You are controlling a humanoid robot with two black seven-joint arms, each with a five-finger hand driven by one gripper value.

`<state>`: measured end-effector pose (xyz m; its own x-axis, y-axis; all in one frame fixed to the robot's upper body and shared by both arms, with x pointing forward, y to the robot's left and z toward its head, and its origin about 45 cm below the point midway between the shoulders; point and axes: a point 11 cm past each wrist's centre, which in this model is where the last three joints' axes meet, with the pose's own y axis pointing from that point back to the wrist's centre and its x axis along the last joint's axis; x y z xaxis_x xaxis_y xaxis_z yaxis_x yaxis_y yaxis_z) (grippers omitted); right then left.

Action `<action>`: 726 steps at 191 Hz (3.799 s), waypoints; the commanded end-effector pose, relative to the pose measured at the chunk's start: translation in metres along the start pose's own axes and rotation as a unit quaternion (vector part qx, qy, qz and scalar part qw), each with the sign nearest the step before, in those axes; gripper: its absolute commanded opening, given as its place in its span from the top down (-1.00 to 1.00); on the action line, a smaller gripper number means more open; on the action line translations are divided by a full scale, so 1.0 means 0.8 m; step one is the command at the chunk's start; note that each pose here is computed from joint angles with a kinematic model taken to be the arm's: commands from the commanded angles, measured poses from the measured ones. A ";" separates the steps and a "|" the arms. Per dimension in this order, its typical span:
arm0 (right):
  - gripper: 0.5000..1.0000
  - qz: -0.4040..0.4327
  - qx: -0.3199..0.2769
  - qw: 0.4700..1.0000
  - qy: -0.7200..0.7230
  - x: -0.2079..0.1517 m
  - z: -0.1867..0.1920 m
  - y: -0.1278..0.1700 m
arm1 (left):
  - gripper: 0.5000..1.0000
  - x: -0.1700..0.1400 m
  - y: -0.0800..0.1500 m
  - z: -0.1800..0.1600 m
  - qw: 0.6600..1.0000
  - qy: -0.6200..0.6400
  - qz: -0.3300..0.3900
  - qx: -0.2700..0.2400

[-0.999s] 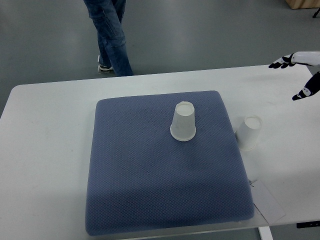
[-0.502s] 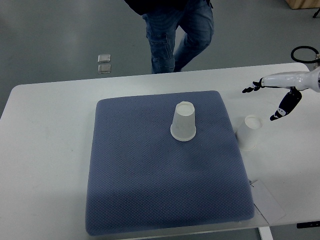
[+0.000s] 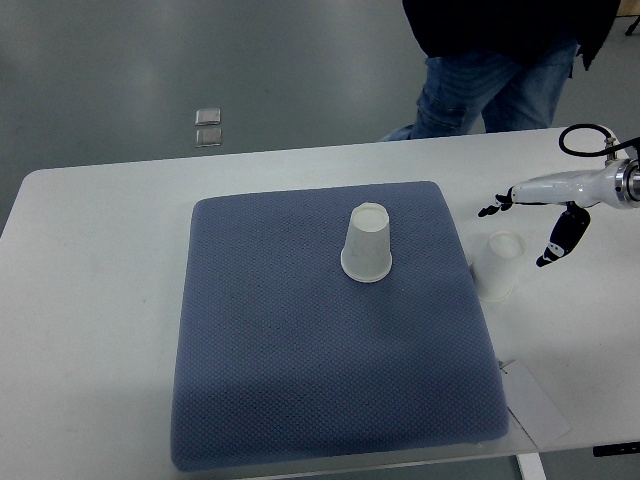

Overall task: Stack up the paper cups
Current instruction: 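Lower the right hand around the standing white paper cup, then grasp the cup with the right hand and lift it up, then move the held cup over the inverted cup and lower it on top, then open the right hand to release the stacked cup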

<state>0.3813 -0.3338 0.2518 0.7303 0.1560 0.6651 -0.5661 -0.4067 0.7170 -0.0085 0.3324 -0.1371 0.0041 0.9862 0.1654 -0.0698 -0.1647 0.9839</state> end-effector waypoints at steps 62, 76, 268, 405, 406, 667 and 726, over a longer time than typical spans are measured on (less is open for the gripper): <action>-0.61 -0.006 -0.002 1.000 0.007 -0.013 -0.002 -0.031 | -1.00 0.000 0.000 0.001 1.000 0.000 0.000 0.000; -0.56 -0.006 -0.007 1.000 0.011 -0.018 0.002 -0.033 | -1.00 0.000 0.000 0.001 1.000 0.000 0.000 0.000; 1.00 0.096 -0.003 0.994 0.053 0.101 -0.005 0.020 | -1.00 0.000 0.000 -0.001 1.000 0.000 0.000 0.000; 1.00 0.113 0.156 0.970 0.150 0.190 -0.178 0.051 | -1.00 0.000 0.000 -0.001 1.000 0.000 0.000 0.000; 1.00 0.113 0.157 0.970 0.150 0.189 -0.180 0.050 | -1.00 0.000 0.000 0.001 1.000 0.000 0.000 0.000; 0.93 0.052 0.162 0.972 0.160 0.140 -0.200 -0.023 | -1.00 0.000 0.000 -0.001 1.000 0.000 0.000 0.000; -0.12 0.040 0.159 0.976 0.145 0.126 -0.201 -0.045 | -1.00 0.000 0.000 0.001 1.000 0.000 0.000 0.000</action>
<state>0.4138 -0.1578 0.3322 0.5116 0.3476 0.7858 -0.4379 -0.6813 0.5865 -0.0087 0.3324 -0.1371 0.0041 0.9862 0.1654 -0.0696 -0.1647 0.9839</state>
